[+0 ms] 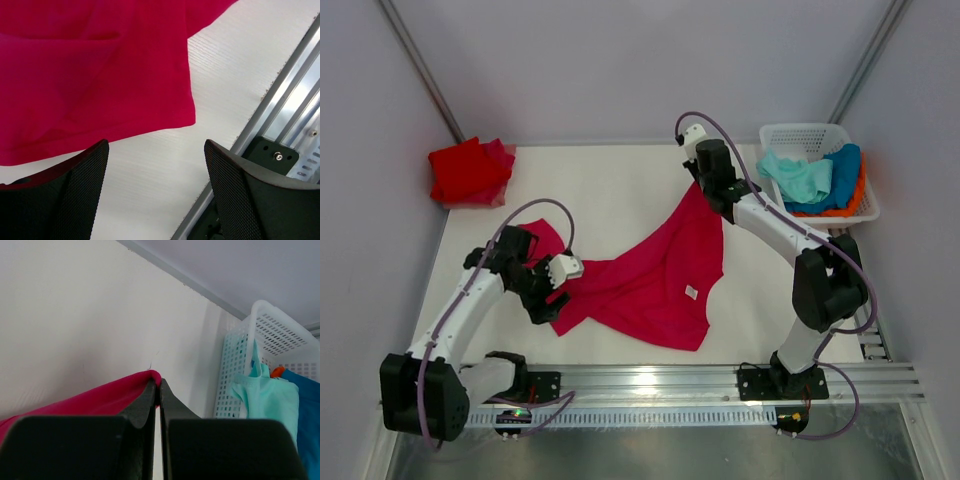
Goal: Fold and stack the t-shirts
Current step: Flatten the tshirt out
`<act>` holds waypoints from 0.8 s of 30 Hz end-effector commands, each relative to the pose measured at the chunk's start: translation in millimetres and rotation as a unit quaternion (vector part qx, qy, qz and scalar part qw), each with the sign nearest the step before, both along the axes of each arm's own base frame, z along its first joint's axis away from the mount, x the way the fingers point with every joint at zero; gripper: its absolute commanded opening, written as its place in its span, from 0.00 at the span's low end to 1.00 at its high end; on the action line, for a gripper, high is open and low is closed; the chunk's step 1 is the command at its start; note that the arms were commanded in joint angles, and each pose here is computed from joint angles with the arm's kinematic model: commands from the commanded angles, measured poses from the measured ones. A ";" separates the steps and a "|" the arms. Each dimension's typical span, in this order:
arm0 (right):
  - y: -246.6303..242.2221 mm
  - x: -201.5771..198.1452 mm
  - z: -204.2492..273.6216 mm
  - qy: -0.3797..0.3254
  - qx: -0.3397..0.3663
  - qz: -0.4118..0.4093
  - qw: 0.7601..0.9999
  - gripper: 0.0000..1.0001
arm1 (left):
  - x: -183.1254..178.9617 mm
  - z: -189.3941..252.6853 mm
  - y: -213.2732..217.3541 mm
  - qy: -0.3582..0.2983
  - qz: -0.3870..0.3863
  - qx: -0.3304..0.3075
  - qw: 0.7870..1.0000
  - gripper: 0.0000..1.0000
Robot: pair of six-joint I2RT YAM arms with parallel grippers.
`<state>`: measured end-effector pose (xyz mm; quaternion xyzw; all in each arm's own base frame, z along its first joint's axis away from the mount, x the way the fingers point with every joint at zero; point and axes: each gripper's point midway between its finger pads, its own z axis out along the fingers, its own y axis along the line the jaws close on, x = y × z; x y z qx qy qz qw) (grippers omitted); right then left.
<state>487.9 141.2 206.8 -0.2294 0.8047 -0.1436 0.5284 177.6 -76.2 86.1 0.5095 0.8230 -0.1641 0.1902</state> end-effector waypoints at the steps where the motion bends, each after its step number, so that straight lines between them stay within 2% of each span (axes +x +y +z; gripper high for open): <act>1: 0.3 5.7 20.3 -0.036 0.020 -0.008 0.999 0.03 | -21.0 -2.2 -5.3 0.032 -0.030 -0.002 0.999 0.78; 8: -1.6 3.7 18.5 -0.033 0.018 -0.008 0.999 0.03 | -36.9 -26.0 -12.3 0.053 -0.024 0.059 0.997 0.77; 12: -2.1 2.7 18.3 -0.034 0.018 -0.008 0.999 0.03 | -31.6 -23.6 -25.5 0.041 -0.009 0.045 0.998 0.76; 24: -3.1 1.5 11.4 -0.028 0.010 -0.006 1.000 0.03 | -20.1 -47.9 -16.7 0.031 0.000 0.124 0.992 0.75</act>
